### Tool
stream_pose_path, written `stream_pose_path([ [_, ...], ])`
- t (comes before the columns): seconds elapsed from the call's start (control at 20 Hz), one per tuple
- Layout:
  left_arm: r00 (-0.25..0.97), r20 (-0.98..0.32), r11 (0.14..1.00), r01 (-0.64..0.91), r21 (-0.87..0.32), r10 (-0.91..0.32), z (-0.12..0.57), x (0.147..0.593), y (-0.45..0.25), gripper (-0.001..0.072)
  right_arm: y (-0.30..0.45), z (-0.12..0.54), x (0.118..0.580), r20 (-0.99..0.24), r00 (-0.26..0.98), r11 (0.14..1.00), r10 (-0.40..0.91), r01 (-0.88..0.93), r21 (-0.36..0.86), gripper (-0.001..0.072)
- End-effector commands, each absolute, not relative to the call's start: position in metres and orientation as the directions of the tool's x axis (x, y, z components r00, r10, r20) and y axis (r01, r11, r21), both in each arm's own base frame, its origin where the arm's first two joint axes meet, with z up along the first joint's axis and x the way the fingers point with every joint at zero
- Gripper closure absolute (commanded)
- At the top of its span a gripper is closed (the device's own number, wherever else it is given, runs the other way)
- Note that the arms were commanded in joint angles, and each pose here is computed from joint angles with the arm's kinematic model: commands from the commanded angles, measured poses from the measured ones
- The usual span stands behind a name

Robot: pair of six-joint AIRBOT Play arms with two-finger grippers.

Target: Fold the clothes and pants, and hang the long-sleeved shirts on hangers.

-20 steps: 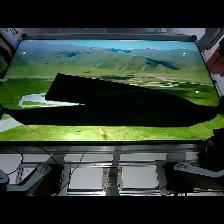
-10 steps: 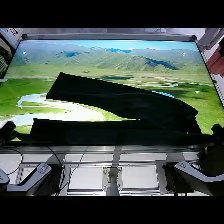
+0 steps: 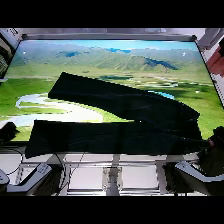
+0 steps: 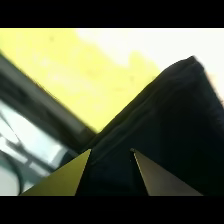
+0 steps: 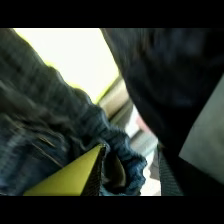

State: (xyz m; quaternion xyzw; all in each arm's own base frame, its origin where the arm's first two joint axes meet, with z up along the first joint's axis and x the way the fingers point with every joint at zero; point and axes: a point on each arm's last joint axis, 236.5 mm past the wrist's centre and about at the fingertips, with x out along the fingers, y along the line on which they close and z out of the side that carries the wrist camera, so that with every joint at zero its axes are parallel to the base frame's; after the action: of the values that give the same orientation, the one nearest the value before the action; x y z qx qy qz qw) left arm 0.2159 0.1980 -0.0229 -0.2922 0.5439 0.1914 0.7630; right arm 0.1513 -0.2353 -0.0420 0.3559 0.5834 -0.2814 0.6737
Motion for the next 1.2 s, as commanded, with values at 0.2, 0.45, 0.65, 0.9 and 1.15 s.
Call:
stream_pose_path([
  [0.2,0.710,-0.701,0.913,-0.238,-0.331,-0.069,0.062,0.381,0.131,0.0199,-0.221,0.034,0.262,-0.841,0.536,0.635,0.065,0.629,0.449,0.0293],
  [0.45,0.719,-0.675,0.898,-0.176,-0.403,-0.162,0.043,0.481,0.070,0.0197,-0.212,0.037,0.292,-0.829,0.558,0.718,0.038,0.562,0.411,0.0293],
  [0.65,0.631,-0.726,0.854,-0.189,-0.485,-0.273,0.005,0.534,0.041,0.0130,-0.208,0.038,0.299,-0.825,0.563,0.755,0.035,0.526,0.391,0.0293],
  [0.9,0.582,-0.772,0.913,-0.119,-0.391,-0.255,-0.020,0.569,0.029,0.0131,-0.209,0.039,0.301,-0.821,0.570,0.757,0.032,0.523,0.392,0.0294],
  [1.15,0.481,-0.877,0.974,-0.194,-0.117,-0.009,-0.047,0.563,0.066,0.0131,-0.206,0.038,0.300,-0.825,0.564,0.757,0.045,0.520,0.397,0.0295],
])
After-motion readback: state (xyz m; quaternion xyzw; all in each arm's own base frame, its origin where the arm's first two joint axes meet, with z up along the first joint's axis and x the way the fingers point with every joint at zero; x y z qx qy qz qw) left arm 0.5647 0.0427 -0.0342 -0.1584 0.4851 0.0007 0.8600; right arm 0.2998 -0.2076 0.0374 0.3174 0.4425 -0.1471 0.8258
